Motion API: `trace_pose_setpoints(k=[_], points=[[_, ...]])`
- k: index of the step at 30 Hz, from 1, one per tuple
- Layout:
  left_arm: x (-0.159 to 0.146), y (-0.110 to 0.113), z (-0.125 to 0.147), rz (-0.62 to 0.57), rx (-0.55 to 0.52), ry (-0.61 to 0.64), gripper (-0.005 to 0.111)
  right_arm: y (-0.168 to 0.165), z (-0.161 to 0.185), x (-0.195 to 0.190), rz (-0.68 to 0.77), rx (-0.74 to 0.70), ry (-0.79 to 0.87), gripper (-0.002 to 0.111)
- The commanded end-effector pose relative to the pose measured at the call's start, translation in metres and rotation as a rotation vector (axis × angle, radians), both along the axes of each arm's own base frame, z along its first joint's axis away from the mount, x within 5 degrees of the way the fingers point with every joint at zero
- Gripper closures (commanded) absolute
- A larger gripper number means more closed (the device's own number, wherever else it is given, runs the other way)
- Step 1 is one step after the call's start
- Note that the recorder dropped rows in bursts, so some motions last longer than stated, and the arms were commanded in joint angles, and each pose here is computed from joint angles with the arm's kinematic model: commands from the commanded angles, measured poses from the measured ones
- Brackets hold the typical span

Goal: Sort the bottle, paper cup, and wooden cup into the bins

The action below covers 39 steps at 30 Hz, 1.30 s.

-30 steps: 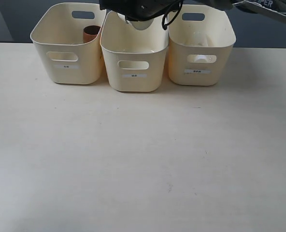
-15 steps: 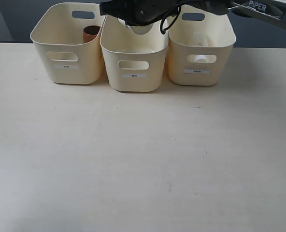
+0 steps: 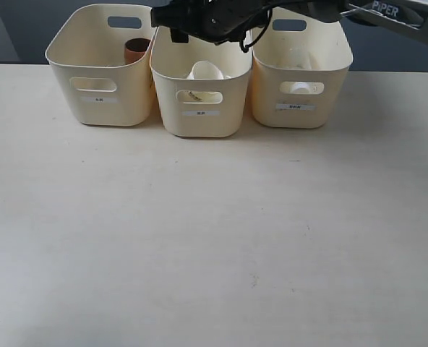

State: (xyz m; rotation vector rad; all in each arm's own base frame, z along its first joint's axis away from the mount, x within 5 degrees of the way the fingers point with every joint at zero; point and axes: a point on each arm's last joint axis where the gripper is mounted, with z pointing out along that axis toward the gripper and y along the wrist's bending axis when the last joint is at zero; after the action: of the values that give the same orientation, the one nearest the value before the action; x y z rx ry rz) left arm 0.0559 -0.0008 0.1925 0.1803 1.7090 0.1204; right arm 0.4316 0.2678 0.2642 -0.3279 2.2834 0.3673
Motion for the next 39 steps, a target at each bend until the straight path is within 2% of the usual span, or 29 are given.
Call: trace_pose_setpoints(k=[1,7,11,18,23,27,39], points=[[0.0,0.0,0.0,-0.003,-0.002,-0.009,0.107,-0.007,-0.004,0.0,-0.004,-0.065,0.025,0.044],[0.0,0.0,0.0,-0.003,-0.002,-0.009,0.107,-0.009,0.004,-0.003,-0.007,-0.069,0.027,0.044],[0.0,0.0,0.0,-0.003,-0.002,-0.009,0.107,-0.017,0.021,-0.009,-0.015,-0.112,-0.001,0.045],[0.0,0.0,0.0,-0.003,-0.002,-0.009,0.107,-0.048,0.061,-0.027,-0.148,-0.271,-0.01,0.047],[0.0,0.0,0.0,-0.003,-0.002,-0.009,0.107,-0.076,0.083,-0.042,-0.307,-0.412,0.02,0.047],[0.0,0.0,0.0,-0.003,-0.002,-0.009,0.107,-0.09,0.098,-0.055,-0.378,-0.467,0.048,0.047],[0.0,0.0,0.0,-0.003,-0.002,-0.009,0.107,-0.114,0.149,-0.096,-0.39,-0.375,-0.009,0.047]])
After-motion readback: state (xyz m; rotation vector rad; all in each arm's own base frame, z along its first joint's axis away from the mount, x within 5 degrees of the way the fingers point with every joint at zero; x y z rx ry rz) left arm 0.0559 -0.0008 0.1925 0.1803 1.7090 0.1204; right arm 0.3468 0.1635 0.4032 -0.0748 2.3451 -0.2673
